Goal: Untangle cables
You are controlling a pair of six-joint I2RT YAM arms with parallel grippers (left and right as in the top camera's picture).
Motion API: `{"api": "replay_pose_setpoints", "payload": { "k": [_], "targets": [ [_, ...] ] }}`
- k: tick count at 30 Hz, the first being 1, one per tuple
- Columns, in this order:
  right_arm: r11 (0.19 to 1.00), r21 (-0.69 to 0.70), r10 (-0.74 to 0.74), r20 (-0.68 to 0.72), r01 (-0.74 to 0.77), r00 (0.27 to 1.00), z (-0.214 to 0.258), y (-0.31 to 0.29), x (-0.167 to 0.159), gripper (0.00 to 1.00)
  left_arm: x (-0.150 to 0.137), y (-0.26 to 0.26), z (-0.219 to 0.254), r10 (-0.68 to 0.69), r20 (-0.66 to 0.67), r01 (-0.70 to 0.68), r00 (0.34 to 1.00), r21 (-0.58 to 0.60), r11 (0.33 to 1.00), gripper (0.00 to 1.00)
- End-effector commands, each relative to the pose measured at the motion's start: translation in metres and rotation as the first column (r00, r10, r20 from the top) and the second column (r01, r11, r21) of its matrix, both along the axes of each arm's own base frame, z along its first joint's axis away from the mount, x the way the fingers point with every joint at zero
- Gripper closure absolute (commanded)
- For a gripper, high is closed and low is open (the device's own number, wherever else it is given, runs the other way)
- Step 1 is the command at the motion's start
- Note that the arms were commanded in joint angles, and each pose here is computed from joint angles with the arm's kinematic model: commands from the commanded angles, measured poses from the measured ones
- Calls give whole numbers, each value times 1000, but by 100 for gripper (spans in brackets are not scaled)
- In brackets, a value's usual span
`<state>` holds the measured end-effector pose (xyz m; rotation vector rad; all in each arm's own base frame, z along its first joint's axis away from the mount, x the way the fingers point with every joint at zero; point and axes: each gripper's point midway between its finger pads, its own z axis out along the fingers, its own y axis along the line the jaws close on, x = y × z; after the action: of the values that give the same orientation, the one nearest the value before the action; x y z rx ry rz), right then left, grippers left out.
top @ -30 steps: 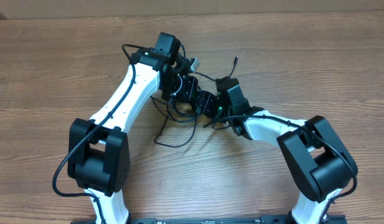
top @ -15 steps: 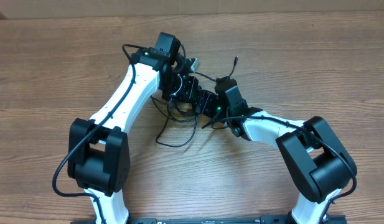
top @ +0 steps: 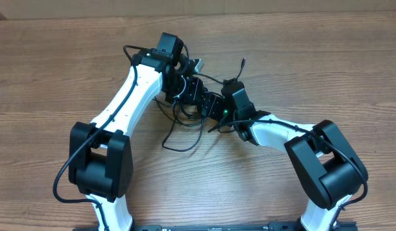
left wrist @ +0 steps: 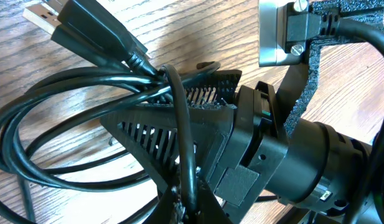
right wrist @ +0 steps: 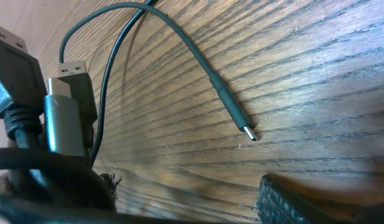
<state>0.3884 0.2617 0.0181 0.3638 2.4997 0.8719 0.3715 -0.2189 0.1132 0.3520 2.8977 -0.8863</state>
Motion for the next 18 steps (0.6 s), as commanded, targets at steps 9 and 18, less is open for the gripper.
{"api": "replay_pose_setpoints", "payload": {
  "k": [9, 18],
  "targets": [
    [994, -100, -41, -50, 36, 998, -31, -19, -10, 28, 16, 14, 34, 59, 46, -55, 997, -86, 995, 96],
    [994, -100, -41, -49, 36, 998, -31, -19, -10, 28, 28, 45, 33, 183, -3, -182, 983, -84, 980, 96]
  ]
}}
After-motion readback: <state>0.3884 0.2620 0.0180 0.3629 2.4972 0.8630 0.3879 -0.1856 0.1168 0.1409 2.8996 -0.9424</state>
